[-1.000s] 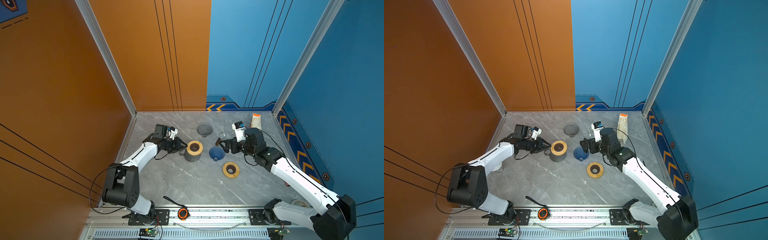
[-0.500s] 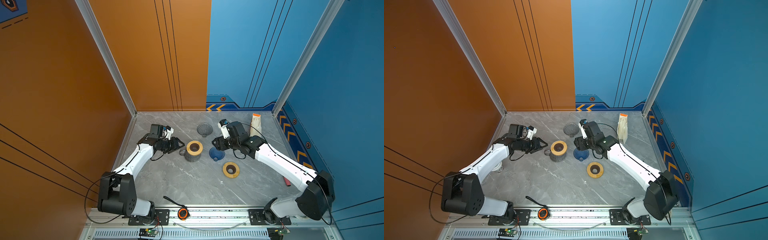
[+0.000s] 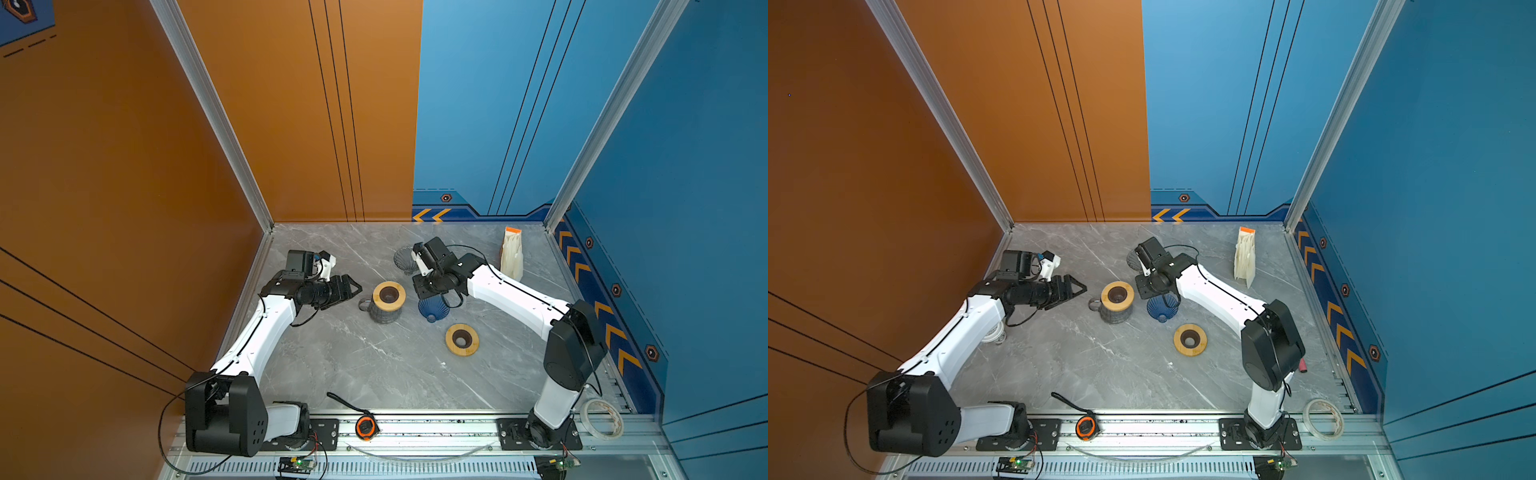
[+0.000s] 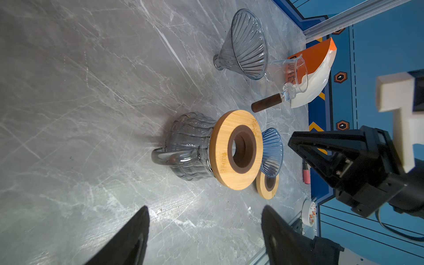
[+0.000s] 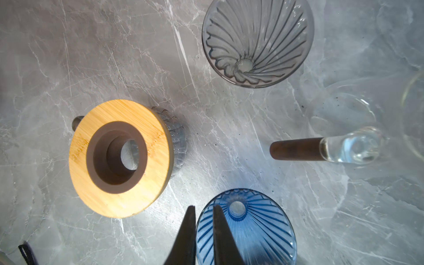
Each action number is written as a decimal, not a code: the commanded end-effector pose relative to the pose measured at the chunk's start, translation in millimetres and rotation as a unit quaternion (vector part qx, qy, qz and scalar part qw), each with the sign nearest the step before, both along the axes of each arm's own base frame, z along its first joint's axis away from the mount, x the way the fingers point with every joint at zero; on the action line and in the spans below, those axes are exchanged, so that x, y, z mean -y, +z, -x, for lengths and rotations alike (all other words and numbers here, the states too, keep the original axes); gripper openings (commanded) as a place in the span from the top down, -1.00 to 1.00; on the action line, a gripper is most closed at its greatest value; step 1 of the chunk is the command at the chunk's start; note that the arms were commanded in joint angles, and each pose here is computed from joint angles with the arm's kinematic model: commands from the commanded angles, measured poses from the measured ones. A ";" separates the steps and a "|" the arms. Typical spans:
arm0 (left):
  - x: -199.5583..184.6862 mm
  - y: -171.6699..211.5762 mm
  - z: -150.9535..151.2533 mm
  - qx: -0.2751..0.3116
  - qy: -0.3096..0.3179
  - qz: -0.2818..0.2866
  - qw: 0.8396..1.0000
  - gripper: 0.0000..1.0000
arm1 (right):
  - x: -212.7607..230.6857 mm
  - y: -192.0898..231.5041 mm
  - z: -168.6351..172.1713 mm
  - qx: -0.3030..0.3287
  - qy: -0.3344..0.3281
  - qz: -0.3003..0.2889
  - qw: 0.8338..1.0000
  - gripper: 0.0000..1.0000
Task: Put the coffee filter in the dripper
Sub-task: 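Withdraw the left gripper while the right gripper reaches toward the clear glass dripper, then lower the open right gripper over the clear glass dripper, then close the right gripper on the clear glass dripper rim, then lift the clear glass dripper and carry it toward the bamboo-topped carafe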
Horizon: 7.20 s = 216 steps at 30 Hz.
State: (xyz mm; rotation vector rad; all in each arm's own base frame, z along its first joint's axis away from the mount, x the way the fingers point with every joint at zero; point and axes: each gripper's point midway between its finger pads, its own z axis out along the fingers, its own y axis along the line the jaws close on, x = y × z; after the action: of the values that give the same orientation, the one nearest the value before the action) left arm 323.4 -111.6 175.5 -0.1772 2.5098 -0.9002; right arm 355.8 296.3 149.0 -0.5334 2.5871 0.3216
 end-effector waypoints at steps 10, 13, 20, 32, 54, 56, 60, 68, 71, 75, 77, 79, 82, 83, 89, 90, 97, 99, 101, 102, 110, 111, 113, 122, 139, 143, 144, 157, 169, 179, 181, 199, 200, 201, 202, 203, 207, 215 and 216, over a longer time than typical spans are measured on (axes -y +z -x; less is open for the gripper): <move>-15.5 -7.2 10.9 -0.008 0.012 -0.014 1.000 -0.63 | -25.3 -26.8 7.5 -0.048 0.009 0.034 0.998 0.77; -15.9 -7.8 11.4 -0.009 0.012 -0.014 1.000 -0.63 | -29.7 -26.3 8.7 -0.048 0.014 0.031 0.998 0.78; -15.7 -8.7 11.0 -0.011 0.010 -0.012 1.000 -0.64 | -35.1 -23.4 7.4 -0.048 0.018 0.024 0.998 0.76; -14.8 0.5 7.7 0.000 0.009 -0.007 1.000 -0.64 | -23.2 -3.9 2.4 -0.024 0.004 0.032 0.999 0.70; -9.8 38.7 -1.5 0.075 -0.013 -0.038 0.996 -0.66 | 29.8 66.6 -71.1 0.024 -0.055 -0.027 0.998 0.11; -9.7 43.2 -6.3 0.080 -0.013 -0.041 0.996 -0.67 | 32.0 65.5 -78.7 0.023 -0.060 -0.029 0.998 0.06; -8.3 45.9 -14.7 0.082 -0.013 -0.048 0.995 -0.70 | 33.2 57.5 -93.9 0.002 -0.077 -0.051 0.996 0.04; -4.8 38.1 -22.0 0.073 -0.011 -0.066 0.995 -0.71 | 36.7 24.9 -121.6 -0.020 -0.111 -0.043 0.993 -0.04; -4.5 35.1 -23.3 0.072 -0.010 -0.077 0.994 -0.84 | 36.7 12.2 -130.5 -0.024 -0.124 -0.036 0.991 -0.04; -5.6 31.4 -25.4 0.068 -0.007 -0.087 0.994 -0.91 | 38.6 -2.7 -140.9 -0.024 -0.143 -0.022 0.989 -0.04; -6.3 29.2 -25.9 0.066 -0.005 -0.091 0.994 -0.93 | 39.6 -6.3 -146.2 -0.020 -0.151 -0.018 0.988 -0.04; -7.4 27.4 -26.6 0.063 -0.002 -0.094 0.994 -0.94 | 42.6 -10.9 -151.8 -0.016 -0.163 -0.010 0.986 -0.04; -8.9 25.2 -27.4 0.061 0.002 -0.098 0.993 -0.97 | 42.5 -18.1 -158.4 -0.018 -0.173 -0.011 0.985 -0.03; -9.1 25.4 -27.8 0.061 0.002 -0.098 0.993 -0.99 | 42.5 -21.0 -161.1 -0.019 -0.175 -0.013 0.984 -0.03; -9.0 22.0 -30.2 0.055 0.002 -0.099 0.994 -0.96 | 35.5 -33.5 -168.2 -0.032 -0.174 -0.026 0.984 0.00; -9.0 21.7 -30.3 0.054 0.003 -0.098 0.994 -0.96 | 34.5 -34.2 -168.8 -0.033 -0.174 -0.028 0.984 0.01; -8.0 20.2 -32.1 0.050 0.004 -0.095 0.994 -0.96 | 29.9 -45.7 -170.6 -0.045 -0.177 -0.036 0.983 0.02; -7.9 19.5 -31.9 0.048 0.004 -0.094 0.994 -0.96 | 27.8 -48.4 -170.1 -0.051 -0.176 -0.041 0.982 0.03; -7.3 20.4 -31.8 0.049 0.003 -0.093 0.995 -0.96 | 26.1 -51.5 -169.4 -0.055 -0.176 -0.043 0.982 0.04; -7.2 20.0 -31.5 0.048 0.003 -0.092 0.995 -0.96 | 25.2 -52.7 -169.3 -0.057 -0.176 -0.044 0.982 0.04; -6.8 20.8 -29.4 0.051 0.000 -0.092 0.994 -0.96 | 25.1 -58.3 -170.5 -0.062 -0.182 -0.047 0.980 0.07; -7.0 20.7 -29.1 0.051 0.000 -0.091 0.995 -0.96 | 24.8 -59.4 -170.3 -0.063 -0.182 -0.047 0.980 0.07; -6.6 21.3 -28.7 0.051 0.000 -0.091 0.995 -0.97 | 24.4 -61.8 -170.0 -0.066 -0.182 -0.046 0.980 0.08; -5.1 22.5 -26.0 0.052 -0.001 -0.085 0.995 -0.97 | 21.0 -66.6 -170.9 -0.072 -0.180 -0.055 0.980 0.21; 0.0 18.7 -25.2 0.042 -0.009 -0.074 0.996 -0.78 | 18.3 -68.6 -179.5 -0.063 -0.192 -0.069 0.977 0.54; 2.1 18.8 -25.2 0.041 -0.011 -0.072 0.996 -0.75 | 18.9 -70.3 -179.6 -0.065 -0.196 -0.070 0.976 0.63; 2.3 19.0 -25.2 0.041 -0.012 -0.071 0.997 -0.75 | 19.0 -70.3 -179.7 -0.066 -0.196 -0.071 0.976 0.66; 2.5 18.4 -25.2 0.041 -0.012 -0.072 0.996 -0.65 | 17.4 -63.0 -181.0 -0.062 -0.196 -0.080 0.975 0.82; 2.1 21.8 -25.2 0.045 -0.010 -0.072 0.996 -0.63 | 11.5 -44.5 -178.3 -0.060 -0.185 -0.103 0.975 0.90; 3.0 25.7 -25.7 0.050 -0.011 -0.069 0.996 -0.60 | 4.4 -7.9 -174.2 -0.044 -0.167 -0.132 0.976 0.93; 3.8 27.2 -25.7 0.051 -0.012 -0.068 0.996 -0.60 | 2.7 0.6 -172.3 -0.041 -0.163 -0.139 0.976 0.93; 12.1 37.2 -22.1 0.062 -0.019 -0.061 0.996 -0.58 | -2.3 70.9 -129.5 -0.010 -0.127 -0.173 0.977 0.94; 12.6 38.3 -20.9 0.063 -0.019 -0.059 0.996 -0.58 | -3.4 75.4 -124.1 -0.011 -0.122 -0.176 0.977 0.94; 13.2 39.1 -19.8 0.064 -0.020 -0.057 0.996 -0.58 | -4.1 79.5 -119.3 -0.011 -0.118 -0.179 0.977 0.93; 13.9 40.5 -18.4 0.064 -0.020 -0.054 0.996 -0.58 | -4.7 83.8 -114.2 -0.010 -0.114 -0.180 0.977 0.94; 15.4 43.0 -17.0 0.065 -0.021 -0.049 0.996 -0.58 | -4.2 92.8 -107.9 -0.005 -0.109 -0.183 0.977 0.93; 16.8 50.5 -11.1 0.073 -0.020 -0.041 0.996 -0.58 | -3.8 105.0 -88.2 -0.006 -0.095 -0.189 0.977 0.93; 16.7 50.8 10.0 0.071 -0.016 -0.036 0.997 -0.58 | -8.0 110.8 -48.7 -0.016 -0.073 -0.187 0.979 0.94; 16.4 50.8 13.0 0.070 -0.016 -0.036 0.997 -0.58 | -8.8 110.3 -44.5 -0.017 -0.070 -0.186 0.980 0.94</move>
State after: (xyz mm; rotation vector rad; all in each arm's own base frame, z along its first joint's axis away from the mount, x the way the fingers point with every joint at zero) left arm 324.7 -124.1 231.0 -0.0432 2.3861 -0.7708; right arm 414.3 299.3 252.2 -0.1570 2.5116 0.7316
